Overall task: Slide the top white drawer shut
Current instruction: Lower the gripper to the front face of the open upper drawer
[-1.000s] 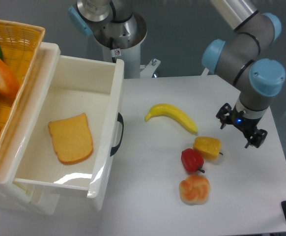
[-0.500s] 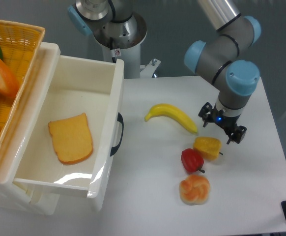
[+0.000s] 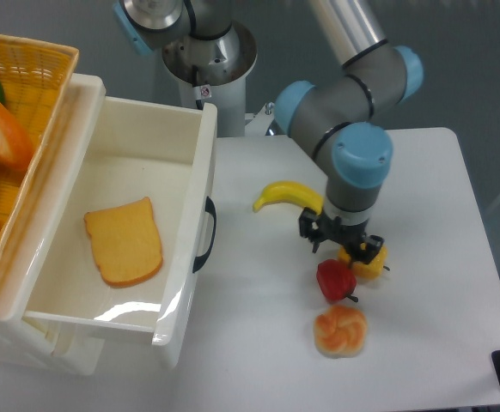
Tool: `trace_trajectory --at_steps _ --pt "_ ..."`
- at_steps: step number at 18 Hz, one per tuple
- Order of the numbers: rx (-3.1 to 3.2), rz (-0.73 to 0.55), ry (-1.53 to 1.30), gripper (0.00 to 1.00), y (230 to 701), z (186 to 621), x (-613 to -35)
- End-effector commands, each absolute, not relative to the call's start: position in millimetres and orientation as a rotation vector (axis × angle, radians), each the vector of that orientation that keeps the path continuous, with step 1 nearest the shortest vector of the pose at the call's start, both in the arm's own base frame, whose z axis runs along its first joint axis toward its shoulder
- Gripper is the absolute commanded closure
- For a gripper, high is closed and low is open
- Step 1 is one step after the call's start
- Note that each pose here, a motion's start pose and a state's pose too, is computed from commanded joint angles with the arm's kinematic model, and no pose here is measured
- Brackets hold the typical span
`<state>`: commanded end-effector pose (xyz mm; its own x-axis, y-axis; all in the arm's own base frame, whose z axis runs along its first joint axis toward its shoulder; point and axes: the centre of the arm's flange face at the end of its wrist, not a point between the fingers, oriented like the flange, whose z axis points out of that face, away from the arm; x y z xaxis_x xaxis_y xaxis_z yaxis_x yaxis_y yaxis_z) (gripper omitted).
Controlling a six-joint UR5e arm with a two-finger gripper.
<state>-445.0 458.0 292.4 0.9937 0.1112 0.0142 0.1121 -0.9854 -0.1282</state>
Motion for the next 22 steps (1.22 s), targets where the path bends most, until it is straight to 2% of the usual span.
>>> trace_trajectory --at_steps 1,3,7,11,14,22 --pt "-2.985 -0.03 -0.199 0.87 460 296 -442" --pt "-2.973 -0.07 -0.205 0.99 461 304 -436" --pt "-2.997 -0.211 -0.212 1.0 460 309 -419" --pt "-2.891 -0.497 -0.275 1.0 458 324 -415" --pt "-2.78 -0.641 -0.308 1.0 466 337 -413" --pt "-2.76 -0.703 -0.306 1.0 473 333 -401"
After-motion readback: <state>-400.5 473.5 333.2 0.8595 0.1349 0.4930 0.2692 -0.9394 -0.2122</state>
